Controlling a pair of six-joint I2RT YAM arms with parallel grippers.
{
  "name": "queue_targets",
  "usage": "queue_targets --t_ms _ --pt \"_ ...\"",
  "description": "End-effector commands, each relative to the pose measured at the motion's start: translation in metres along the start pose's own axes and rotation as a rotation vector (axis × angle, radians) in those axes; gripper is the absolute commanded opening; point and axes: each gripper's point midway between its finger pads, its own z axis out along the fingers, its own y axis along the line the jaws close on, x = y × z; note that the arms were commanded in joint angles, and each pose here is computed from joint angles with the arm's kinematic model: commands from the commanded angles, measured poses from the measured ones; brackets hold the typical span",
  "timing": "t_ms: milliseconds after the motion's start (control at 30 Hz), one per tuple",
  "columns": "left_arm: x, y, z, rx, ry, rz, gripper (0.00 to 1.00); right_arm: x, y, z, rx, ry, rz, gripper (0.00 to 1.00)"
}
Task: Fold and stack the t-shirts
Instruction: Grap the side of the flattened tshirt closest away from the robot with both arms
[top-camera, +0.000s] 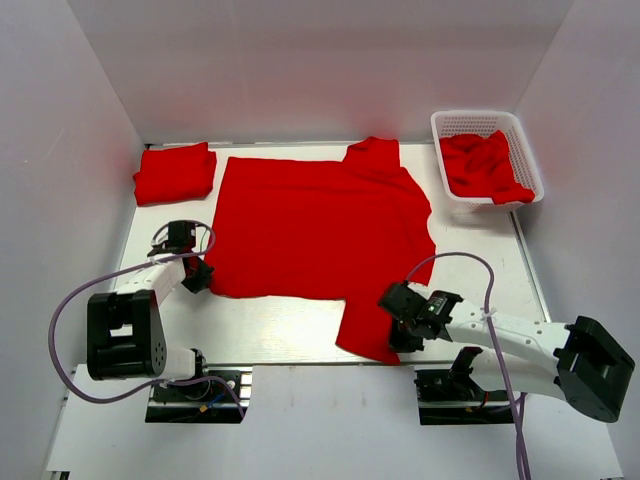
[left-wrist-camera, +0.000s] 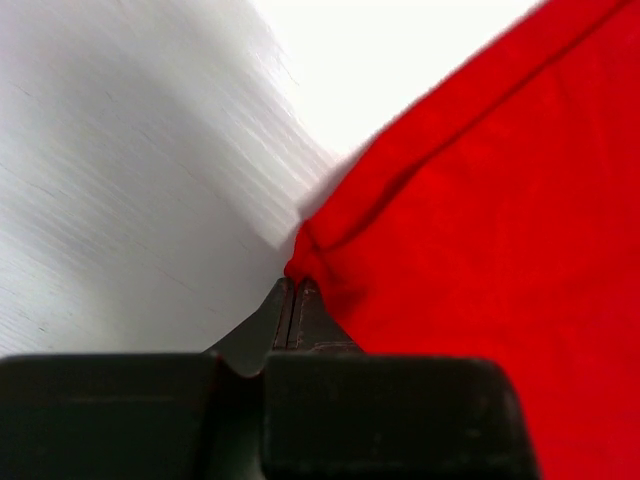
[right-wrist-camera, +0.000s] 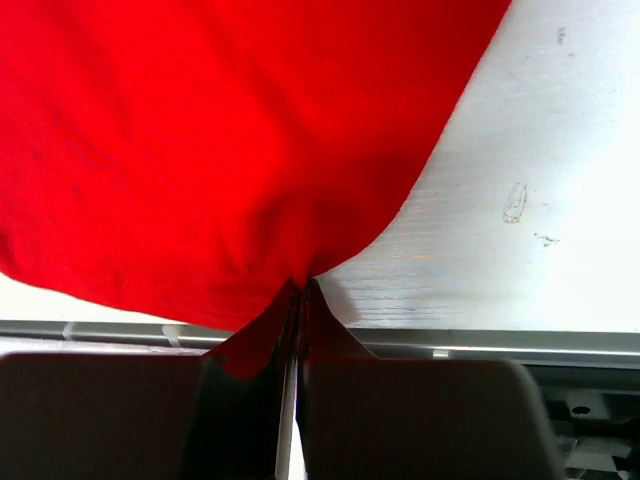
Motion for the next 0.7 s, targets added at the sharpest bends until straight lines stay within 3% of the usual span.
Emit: queue_targets --t_ms 0,100,333,467,600,667 --pt "0.028 0.009 -0.008 -0.007 0.109 0.030 0.00 -0.009 -0.022 0.006 0.125 -0.066 0.058 0.00" --pt "0.018 0.006 -0.020 0.005 0.078 0.027 0.00 -0.017 -0.027 -0.012 0.182 -0.097 0.064 0.00" --pt "0.018 0.012 -0.039 -0.007 0.075 0.028 0.00 -0.011 0.009 -0.039 -0.089 -0.065 0.073 0.00" --pt "0.027 0.019 -0.039 -0.026 0.109 0.032 0.00 -0.010 0.005 -0.045 -0.071 -0.058 0.070 0.00" --pt "0.026 0.014 -0.037 -0.003 0.103 0.039 0.00 -0.041 0.014 -0.057 -0.068 -0.192 0.071 0.00" --pt "0.018 0.008 -0.041 0.013 0.085 0.036 0.00 -0.071 0.011 -0.066 -0.022 -0.333 0.128 0.00"
